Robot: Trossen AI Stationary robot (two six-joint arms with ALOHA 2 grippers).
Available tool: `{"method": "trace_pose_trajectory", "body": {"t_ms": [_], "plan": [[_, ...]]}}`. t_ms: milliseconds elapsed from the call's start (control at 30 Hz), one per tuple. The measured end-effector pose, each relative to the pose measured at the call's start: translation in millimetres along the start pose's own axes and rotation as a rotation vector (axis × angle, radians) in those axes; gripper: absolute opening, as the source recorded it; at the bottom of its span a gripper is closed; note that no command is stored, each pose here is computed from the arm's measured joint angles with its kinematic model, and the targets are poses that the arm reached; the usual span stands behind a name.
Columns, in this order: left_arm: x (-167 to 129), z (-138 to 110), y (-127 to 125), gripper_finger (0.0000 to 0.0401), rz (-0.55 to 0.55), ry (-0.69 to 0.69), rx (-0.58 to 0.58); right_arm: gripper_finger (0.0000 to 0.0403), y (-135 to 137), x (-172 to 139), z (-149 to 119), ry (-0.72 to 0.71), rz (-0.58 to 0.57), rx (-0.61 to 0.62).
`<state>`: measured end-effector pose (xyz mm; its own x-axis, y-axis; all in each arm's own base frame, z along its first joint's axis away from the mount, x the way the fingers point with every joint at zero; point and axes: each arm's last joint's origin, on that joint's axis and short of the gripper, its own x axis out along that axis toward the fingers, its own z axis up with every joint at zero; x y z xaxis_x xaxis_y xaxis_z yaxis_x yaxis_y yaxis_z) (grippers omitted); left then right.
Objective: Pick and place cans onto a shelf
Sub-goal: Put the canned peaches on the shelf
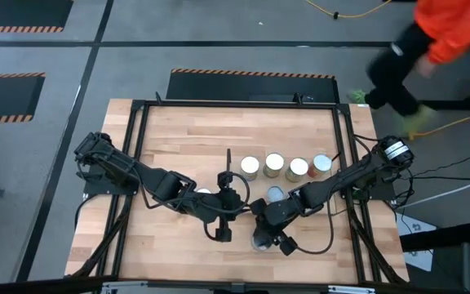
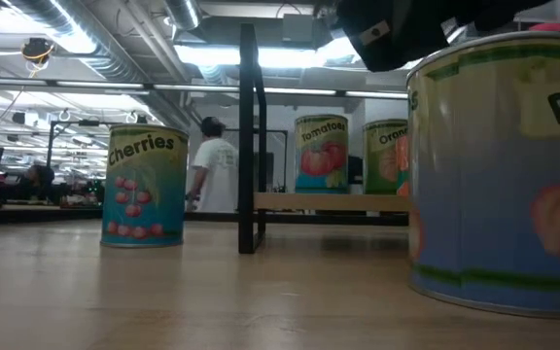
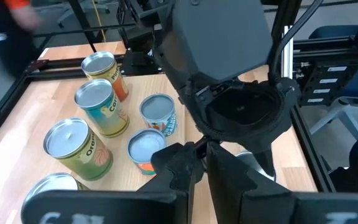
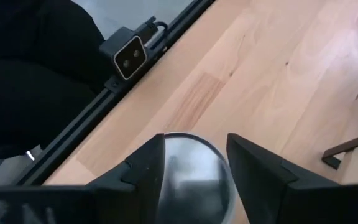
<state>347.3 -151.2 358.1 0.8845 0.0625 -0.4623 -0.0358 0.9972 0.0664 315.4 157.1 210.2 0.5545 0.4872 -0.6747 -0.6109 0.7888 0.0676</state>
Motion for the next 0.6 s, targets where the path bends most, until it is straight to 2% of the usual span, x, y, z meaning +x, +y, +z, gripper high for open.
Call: {"method": "trace_pose_trajectory", "body": {"t_ms": [133, 300, 600], "plan": [[0.0, 0.0, 0.0, 0.0033, 0.0, 0.0, 0.0, 0.0178, -6.5, -0.2, -5.4, 0.045, -0.016, 0.018], [0.1, -0.1, 0.0, 0.0033, 0.0, 0.001, 0.0, 0.0178, -16.3, -2.7, -14.6, 0.13, -0.094, 0.076], [0.1, -0.1, 0.0, 0.0033, 0.0, 0.001, 0.0, 0.0174, -16.7, -1.7, -20.7, 0.134, -0.047, 0.14]]}}
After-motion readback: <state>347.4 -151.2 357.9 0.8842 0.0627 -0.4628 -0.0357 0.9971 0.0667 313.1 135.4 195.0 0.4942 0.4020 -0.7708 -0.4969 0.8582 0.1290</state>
